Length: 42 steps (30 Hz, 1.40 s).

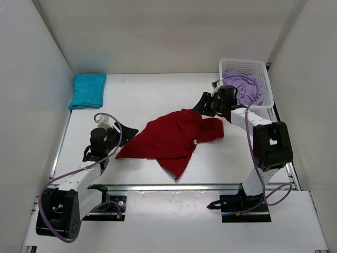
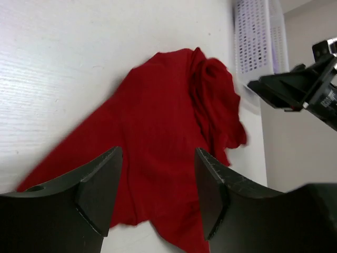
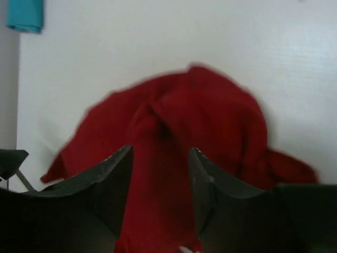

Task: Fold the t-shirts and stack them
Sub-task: Move the tshirt to the center of the board, then flatten out the tshirt

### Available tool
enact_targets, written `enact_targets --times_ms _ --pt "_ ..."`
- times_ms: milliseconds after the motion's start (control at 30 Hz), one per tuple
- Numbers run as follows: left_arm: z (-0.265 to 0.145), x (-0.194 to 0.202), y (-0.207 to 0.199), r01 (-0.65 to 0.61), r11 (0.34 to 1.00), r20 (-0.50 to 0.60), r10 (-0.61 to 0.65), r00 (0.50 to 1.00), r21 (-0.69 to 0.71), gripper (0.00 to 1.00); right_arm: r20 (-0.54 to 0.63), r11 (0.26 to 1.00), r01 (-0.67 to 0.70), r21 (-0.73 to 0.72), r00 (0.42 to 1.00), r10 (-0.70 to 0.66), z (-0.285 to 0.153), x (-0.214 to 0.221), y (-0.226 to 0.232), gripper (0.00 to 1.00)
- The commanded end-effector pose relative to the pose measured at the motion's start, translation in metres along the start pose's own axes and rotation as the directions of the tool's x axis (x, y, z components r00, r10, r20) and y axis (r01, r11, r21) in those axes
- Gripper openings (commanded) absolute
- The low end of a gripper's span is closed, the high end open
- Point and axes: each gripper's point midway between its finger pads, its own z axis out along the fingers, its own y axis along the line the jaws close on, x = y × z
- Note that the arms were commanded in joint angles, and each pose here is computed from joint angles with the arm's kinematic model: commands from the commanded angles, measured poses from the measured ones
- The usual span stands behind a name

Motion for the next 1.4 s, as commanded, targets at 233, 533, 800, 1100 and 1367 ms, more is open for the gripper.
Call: enact_targets --times_ms 233,533,800,1100,1367 --pt "0.005 0.034 -0.001 -0.244 0.966 -0.073 0.238 0.969 -0.085 0.65 0.165 0.989 0.14 0.051 0.975 -0.146 -0.051 0.011 0.039 0.14" --pt "-0.025 0.05 0.049 -0.293 0.925 -0.138 0.267 0.954 -0.24 0.63 -0.02 0.968 0.211 0.137 0.978 -0.21 -0.061 0.113 0.022 0.37" --pt "-0.054 0.038 0.084 -0.239 0.9 -0.075 0.227 0.971 -0.364 0.71 -0.065 0.958 0.243 0.15 0.97 -0.235 -0.074 0.149 0.017 0.61" --pt "-0.062 0.048 0.103 -0.241 0.862 -0.106 0.216 0.971 -0.446 0.87 -0.073 0.95 0.299 0.091 0.953 -0.293 -0.048 0.139 0.045 0.68" --pt "-0.048 0.053 0.102 -0.227 0.877 -0.136 0.186 0.973 -0.423 0.66 -0.04 0.958 0.274 0.084 0.962 -0.271 -0.037 0.127 0.046 0.38"
